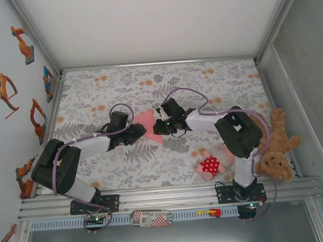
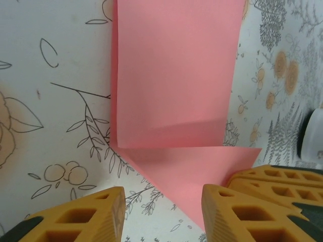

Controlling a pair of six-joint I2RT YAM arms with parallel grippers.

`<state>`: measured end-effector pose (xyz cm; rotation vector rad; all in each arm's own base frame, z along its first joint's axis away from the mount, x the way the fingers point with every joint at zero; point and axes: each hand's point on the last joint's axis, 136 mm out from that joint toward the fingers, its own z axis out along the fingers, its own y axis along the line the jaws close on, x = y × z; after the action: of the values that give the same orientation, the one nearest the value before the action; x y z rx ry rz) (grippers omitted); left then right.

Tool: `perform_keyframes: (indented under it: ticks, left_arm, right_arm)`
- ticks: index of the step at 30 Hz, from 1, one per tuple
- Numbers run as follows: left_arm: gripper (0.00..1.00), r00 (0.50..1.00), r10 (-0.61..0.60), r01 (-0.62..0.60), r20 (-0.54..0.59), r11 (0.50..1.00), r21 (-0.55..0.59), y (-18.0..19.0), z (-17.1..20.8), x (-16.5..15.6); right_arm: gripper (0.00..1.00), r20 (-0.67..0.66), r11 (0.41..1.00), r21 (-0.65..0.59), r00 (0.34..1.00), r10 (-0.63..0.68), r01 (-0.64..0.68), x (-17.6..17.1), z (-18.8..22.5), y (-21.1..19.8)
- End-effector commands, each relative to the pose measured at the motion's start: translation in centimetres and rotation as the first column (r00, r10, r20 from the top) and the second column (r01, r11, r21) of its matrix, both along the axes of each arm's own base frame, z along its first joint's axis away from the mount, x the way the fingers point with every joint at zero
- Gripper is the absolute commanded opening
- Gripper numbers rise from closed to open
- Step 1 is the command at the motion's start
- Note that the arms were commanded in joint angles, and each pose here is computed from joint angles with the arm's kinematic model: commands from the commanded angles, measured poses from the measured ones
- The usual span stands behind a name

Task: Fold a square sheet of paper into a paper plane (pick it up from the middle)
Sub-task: Third fold the triangle at the center of the table, then fourth fold the wing at the center of the table.

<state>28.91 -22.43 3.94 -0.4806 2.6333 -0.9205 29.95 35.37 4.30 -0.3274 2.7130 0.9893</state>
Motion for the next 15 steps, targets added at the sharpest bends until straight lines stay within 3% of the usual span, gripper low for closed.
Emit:
perform_keyframes:
  ticks: [1,10,15]
  left_arm:
    - [0.48,0.999,0.035,-0.035,-0.005,0.998,-0.048,-0.6,0.3,0.5]
    - [0.52,0.998,0.065,-0.067,-0.027,0.994,-0.091,-1.4,-0.4,1.4]
    - [0.47,0.998,0.062,-0.062,-0.004,0.992,-0.114,-1.8,0.2,1.9]
  right_arm:
    - [0.10,0.002,0.999,-0.028,1.000,-0.031,0.031,0.4,-0.6,-0.8]
    - [0.11,0.003,0.999,-0.029,0.999,-0.038,0.038,0.6,-0.7,-1.0]
    - [0.10,0.000,0.999,-0.029,0.999,-0.038,0.038,0.6,-0.9,-1.1]
